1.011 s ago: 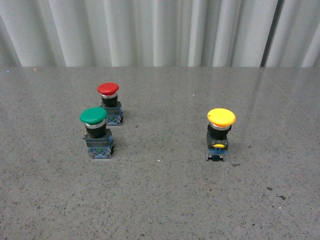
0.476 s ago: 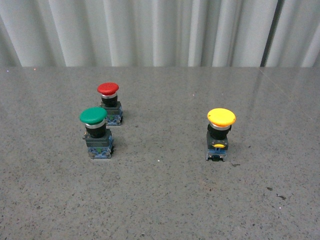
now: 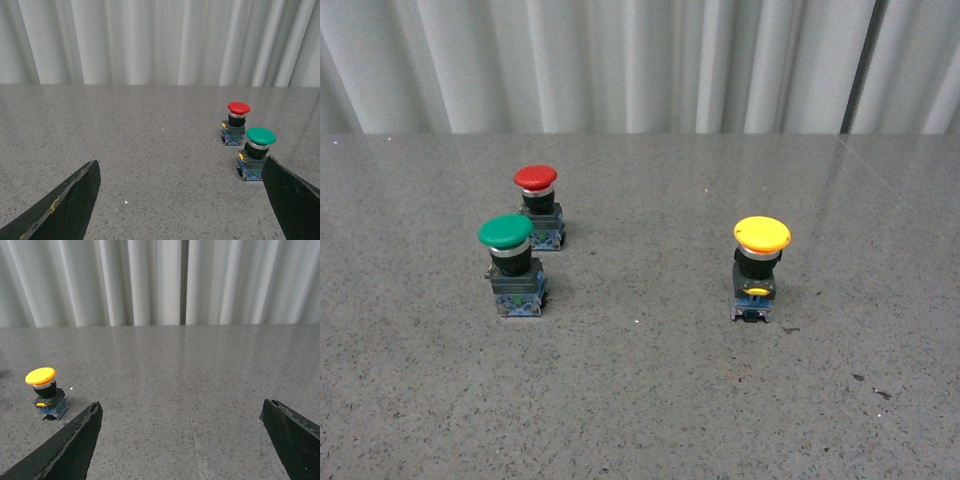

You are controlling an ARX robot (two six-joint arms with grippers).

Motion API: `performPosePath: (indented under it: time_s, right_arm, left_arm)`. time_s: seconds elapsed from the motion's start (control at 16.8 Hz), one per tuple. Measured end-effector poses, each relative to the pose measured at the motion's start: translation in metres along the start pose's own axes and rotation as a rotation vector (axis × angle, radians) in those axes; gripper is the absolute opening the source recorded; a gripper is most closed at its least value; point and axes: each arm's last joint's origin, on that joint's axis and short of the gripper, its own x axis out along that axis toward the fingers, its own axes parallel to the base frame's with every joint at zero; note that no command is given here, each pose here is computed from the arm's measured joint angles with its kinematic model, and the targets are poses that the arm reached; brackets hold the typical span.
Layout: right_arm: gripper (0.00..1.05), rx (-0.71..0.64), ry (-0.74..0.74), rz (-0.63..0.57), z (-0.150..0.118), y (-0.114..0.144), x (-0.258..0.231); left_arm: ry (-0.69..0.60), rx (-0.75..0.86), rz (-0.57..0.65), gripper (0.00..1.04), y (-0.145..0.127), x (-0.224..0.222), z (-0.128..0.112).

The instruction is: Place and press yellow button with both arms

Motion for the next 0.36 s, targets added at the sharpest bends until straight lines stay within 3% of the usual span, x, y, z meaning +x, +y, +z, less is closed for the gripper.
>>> performPosePath:
  time_s: [0.36]
  right_arm:
    - [0.98,0.000,0.000,0.000,0.0000,0.0000,0.0000]
  left_arm:
    - [0.000,0.000,0.000,0.98,0.0000,0.0000,0.0000]
